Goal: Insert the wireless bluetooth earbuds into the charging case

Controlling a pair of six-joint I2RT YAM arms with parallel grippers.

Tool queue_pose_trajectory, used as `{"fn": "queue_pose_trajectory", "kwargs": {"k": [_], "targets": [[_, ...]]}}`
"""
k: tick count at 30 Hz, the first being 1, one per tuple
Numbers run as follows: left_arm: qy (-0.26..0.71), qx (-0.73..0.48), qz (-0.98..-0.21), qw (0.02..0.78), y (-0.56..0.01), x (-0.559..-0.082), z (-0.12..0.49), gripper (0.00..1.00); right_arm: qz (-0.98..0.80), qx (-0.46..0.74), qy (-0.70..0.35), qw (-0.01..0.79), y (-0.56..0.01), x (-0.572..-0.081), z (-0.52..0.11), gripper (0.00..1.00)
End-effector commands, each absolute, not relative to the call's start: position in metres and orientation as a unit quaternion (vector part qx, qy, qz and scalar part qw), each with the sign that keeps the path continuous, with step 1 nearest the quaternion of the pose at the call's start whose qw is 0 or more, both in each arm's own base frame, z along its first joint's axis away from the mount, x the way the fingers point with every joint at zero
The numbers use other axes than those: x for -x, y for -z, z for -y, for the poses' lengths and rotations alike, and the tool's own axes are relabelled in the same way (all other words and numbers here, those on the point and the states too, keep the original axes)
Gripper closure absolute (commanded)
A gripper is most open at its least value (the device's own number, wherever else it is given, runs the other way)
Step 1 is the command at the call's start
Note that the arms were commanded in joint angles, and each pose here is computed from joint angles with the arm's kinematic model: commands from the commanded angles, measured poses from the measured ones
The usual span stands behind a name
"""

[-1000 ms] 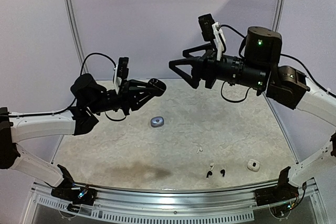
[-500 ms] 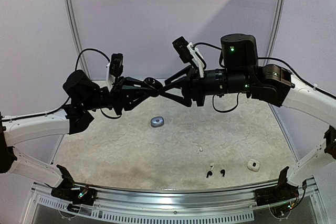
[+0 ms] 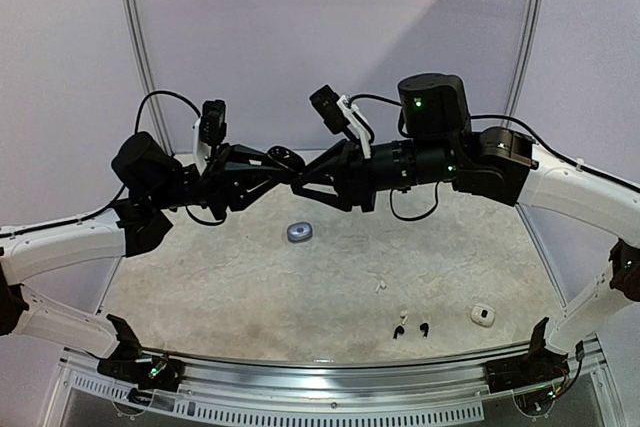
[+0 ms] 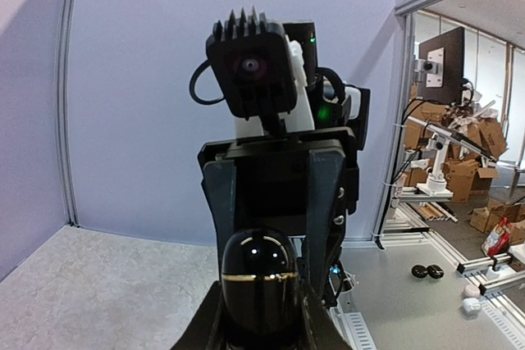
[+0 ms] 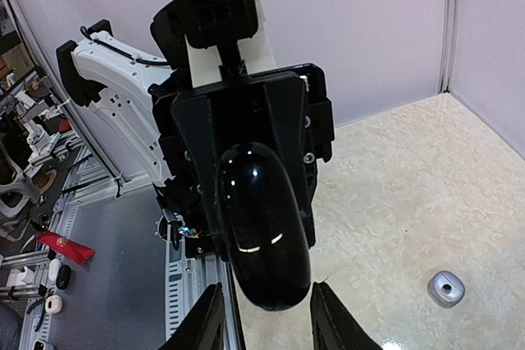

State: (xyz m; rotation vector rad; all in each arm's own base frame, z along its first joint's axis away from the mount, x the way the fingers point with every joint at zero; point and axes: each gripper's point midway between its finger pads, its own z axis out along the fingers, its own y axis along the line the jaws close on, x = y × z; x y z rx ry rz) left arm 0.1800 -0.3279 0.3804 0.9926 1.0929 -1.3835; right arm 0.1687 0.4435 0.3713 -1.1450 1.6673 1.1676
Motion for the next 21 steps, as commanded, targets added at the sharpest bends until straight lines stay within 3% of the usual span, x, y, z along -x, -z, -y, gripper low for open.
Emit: {"fn": "queue_pose_trajectory", "kwargs": {"k": [1, 18, 21], "targets": [[0.579, -0.428, -0.455, 0.525, -0.3789, -0.1769, 0.3296, 1.00, -0.639, 0.461, -0.468, 0.400, -0.3816, -0.1669, -0.4499, 0.64], [0.585, -0.443, -0.449, 0.510, -0.3733, -0.1706, 0.3371, 1.00, -0.630, 0.481, -0.450, 0.412, -0.3825, -0.1666, -0.4462, 0.68], [0.585, -0.445, -0.449, 0.508, -0.3723, -0.1709, 0.3386, 1.00, -0.632, 0.483, -0.452, 0.404, -0.3788, -0.1657, -0.4484, 0.73]]}}
